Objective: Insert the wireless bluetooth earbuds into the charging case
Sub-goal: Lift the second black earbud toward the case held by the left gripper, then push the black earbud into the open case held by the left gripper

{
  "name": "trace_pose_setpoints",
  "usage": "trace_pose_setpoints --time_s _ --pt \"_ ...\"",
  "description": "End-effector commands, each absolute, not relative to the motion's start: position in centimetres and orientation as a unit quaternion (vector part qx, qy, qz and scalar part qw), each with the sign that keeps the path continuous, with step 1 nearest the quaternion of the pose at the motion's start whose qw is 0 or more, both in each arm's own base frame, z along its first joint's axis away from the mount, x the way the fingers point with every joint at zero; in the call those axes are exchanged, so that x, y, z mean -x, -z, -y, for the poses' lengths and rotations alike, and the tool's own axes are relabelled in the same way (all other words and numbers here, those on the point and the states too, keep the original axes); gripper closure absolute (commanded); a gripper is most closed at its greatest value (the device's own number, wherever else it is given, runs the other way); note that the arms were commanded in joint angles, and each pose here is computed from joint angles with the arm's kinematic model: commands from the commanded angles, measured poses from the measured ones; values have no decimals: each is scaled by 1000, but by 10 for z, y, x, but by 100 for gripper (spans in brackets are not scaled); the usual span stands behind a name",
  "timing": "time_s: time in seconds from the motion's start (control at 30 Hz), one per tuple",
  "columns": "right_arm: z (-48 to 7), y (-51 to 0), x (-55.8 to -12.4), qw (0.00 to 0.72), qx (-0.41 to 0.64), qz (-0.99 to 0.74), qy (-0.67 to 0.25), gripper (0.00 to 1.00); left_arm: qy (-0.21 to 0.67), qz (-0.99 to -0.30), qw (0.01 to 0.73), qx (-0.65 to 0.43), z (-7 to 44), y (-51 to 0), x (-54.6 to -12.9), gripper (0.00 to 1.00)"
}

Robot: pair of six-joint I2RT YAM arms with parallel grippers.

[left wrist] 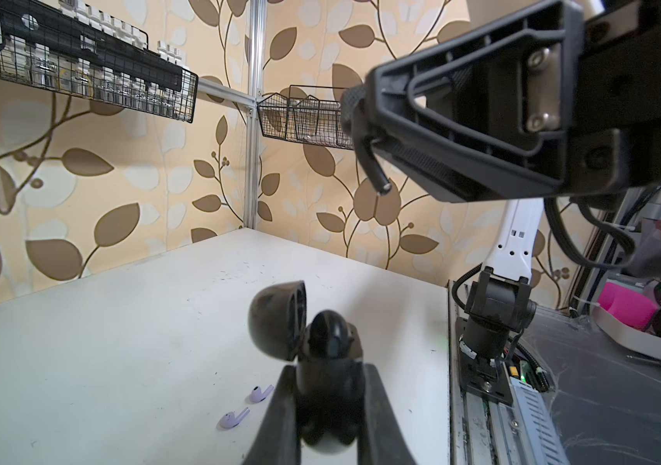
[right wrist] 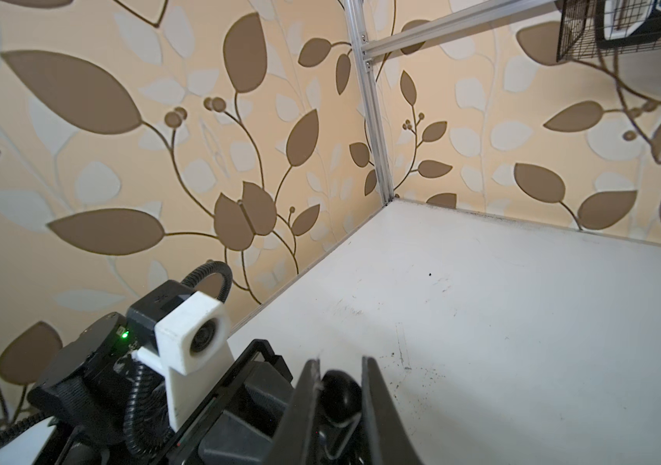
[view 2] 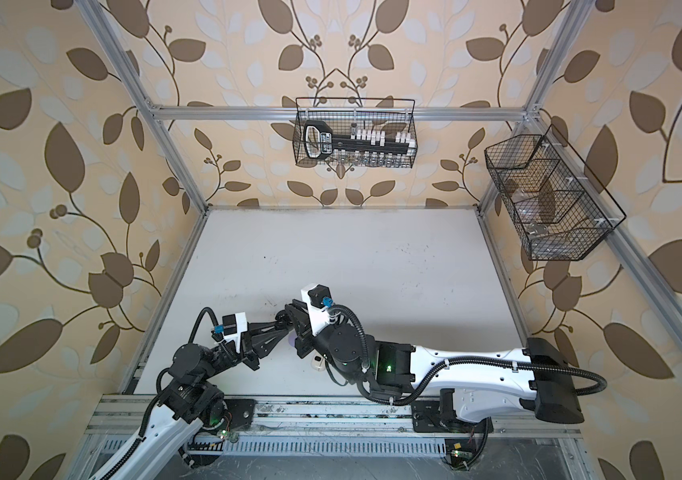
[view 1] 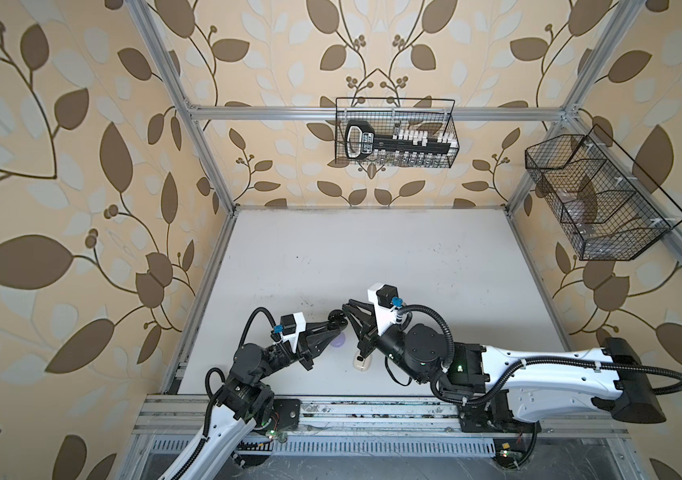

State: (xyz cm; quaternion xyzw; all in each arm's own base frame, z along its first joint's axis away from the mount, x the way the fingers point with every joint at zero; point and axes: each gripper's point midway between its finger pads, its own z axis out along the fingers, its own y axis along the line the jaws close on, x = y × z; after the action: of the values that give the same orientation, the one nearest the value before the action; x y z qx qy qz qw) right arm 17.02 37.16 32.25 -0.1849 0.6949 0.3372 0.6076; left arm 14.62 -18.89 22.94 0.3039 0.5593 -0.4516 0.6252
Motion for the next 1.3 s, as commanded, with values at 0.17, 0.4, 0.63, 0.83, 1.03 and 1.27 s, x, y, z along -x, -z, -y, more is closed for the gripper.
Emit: trace_pose_setpoints --time_s 0.17,0.4,0.63,0.83,1.03,1.27 --pt "-382 -316 -159 631 232 -653 -348 84 479 -526 645 -279 184 -272 -140 100" --pt "-385 -307 -159 636 243 -650 -339 86 491 -528 638 -268 185 -277 -142 100" --pt "-383 -301 -164 639 239 -654 -327 86 496 -525 637 -271 185 -279 -140 100" --pt "-382 -296 -172 638 231 -660 -321 86 495 -525 636 -275 186 -278 -140 100" --pt "-381 -290 -183 632 215 -672 -320 86 494 -526 635 -275 186 -277 -140 100" --pt "-388 -285 -183 625 222 -673 -327 87 491 -527 636 -275 186 -276 -141 100"
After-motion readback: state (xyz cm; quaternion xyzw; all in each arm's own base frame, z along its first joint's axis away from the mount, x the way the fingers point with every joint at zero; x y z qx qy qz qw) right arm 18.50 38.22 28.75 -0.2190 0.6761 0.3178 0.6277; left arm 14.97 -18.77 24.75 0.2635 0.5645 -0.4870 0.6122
